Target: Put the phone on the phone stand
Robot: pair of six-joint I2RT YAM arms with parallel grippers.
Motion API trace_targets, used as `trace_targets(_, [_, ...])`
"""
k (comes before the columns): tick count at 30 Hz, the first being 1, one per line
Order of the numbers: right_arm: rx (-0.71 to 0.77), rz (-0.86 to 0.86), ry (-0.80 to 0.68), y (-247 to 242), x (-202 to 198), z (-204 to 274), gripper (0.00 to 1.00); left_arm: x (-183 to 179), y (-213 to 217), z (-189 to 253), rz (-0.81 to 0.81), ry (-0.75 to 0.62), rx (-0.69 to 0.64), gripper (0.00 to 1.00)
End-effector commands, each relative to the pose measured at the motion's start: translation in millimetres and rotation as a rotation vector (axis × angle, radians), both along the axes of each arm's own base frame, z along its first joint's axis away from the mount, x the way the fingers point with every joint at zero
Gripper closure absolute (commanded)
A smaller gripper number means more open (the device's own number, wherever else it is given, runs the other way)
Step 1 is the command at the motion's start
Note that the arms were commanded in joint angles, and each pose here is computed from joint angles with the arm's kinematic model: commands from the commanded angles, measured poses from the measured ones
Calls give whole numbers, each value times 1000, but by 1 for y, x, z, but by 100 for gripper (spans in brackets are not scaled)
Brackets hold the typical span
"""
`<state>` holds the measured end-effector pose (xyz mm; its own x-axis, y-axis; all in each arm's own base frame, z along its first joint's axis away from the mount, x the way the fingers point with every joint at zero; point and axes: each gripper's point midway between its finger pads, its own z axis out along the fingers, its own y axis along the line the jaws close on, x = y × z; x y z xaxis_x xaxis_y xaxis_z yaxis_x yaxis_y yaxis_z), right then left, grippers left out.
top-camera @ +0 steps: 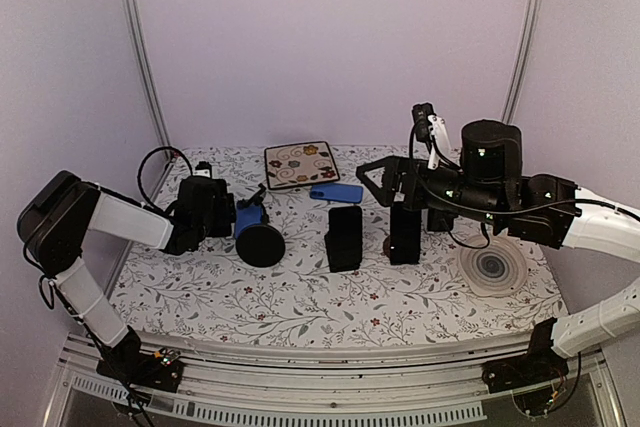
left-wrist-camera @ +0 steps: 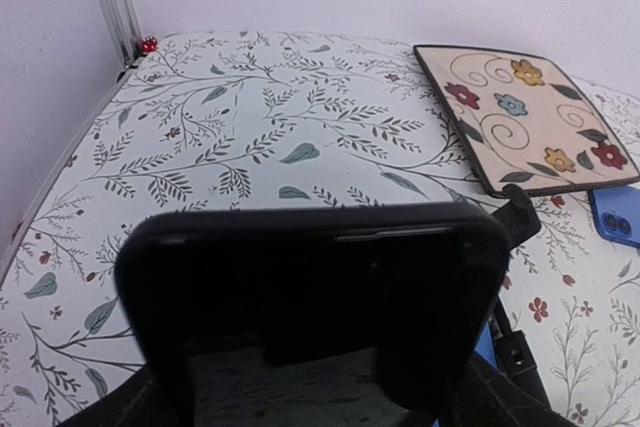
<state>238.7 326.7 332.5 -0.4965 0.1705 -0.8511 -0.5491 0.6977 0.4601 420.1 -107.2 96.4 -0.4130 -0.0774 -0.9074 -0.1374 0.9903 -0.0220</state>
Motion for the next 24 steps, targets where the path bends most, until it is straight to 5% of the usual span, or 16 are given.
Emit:
trace_targets(1, [17,10,2,3,0,-1,1,5,-1,20,3,-74,-25,17])
trace_targets(10, [12,9,4,4,1,-2,1,4,-6,17,-10,-72,-37,12])
trace_targets(24, [8,9,4,3,1,-2,1,7,-8,18,0,-63,-55,31])
